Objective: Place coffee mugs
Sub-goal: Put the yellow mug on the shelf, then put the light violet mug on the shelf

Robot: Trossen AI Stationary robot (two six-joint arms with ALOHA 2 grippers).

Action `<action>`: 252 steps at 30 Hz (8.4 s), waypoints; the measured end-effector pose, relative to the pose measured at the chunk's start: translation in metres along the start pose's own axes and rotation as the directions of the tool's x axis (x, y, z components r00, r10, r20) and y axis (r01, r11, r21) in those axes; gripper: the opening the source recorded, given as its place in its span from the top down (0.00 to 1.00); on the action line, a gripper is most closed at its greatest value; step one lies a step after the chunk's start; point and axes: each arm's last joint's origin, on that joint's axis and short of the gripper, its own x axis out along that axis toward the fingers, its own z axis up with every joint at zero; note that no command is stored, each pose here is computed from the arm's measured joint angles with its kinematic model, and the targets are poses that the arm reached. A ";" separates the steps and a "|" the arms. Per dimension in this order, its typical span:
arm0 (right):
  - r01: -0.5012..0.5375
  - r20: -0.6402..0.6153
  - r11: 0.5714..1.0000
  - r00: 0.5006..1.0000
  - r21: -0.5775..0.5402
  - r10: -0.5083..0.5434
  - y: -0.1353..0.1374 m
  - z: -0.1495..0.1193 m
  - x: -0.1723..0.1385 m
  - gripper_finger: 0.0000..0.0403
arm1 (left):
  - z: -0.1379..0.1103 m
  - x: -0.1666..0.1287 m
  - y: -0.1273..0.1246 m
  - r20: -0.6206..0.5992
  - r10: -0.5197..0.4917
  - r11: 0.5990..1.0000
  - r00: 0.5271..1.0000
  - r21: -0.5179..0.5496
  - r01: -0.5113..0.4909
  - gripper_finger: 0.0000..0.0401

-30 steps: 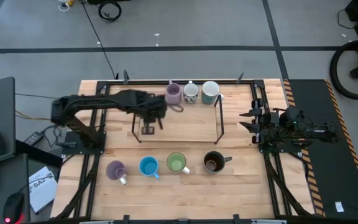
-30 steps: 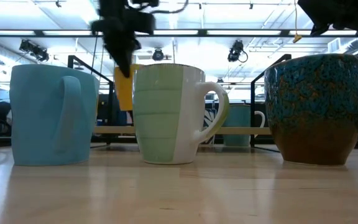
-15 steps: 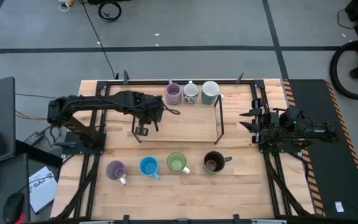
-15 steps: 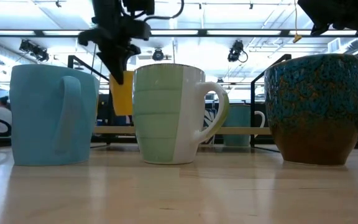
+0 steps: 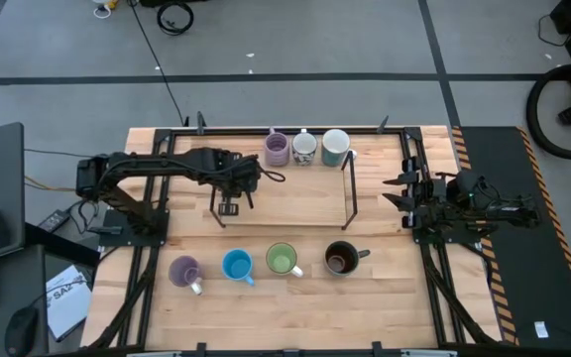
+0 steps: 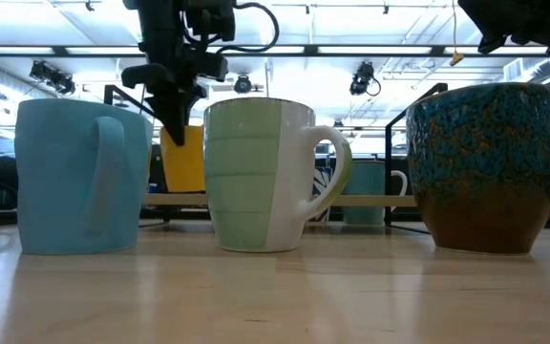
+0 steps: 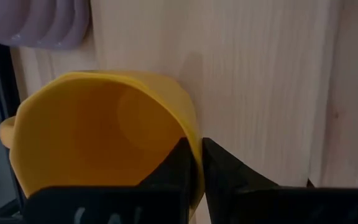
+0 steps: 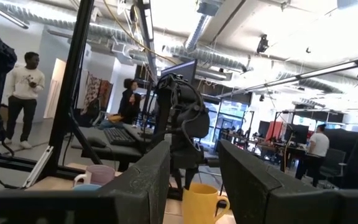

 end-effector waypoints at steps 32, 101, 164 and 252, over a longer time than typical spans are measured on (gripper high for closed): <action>-0.004 -0.002 1.000 1.000 -0.001 0.004 0.000 0.000 0.000 0.64 | 0.006 0.015 0.023 -0.082 -0.067 0.998 0.994 0.002 0.067 0.72; 0.020 -0.010 1.000 1.000 -0.018 -0.021 -0.001 -0.001 0.000 0.64 | 0.096 0.070 0.128 0.161 0.030 0.980 0.986 -0.198 0.002 0.56; 0.018 -0.015 1.000 1.000 -0.016 -0.018 0.000 -0.001 0.000 0.64 | 0.079 -0.002 0.081 0.048 -0.016 0.967 0.999 0.254 0.003 0.94; -0.003 0.005 1.000 1.000 -0.016 0.003 0.000 0.000 0.000 0.64 | 0.080 0.017 0.068 0.060 -0.380 0.923 0.923 -0.042 0.383 0.82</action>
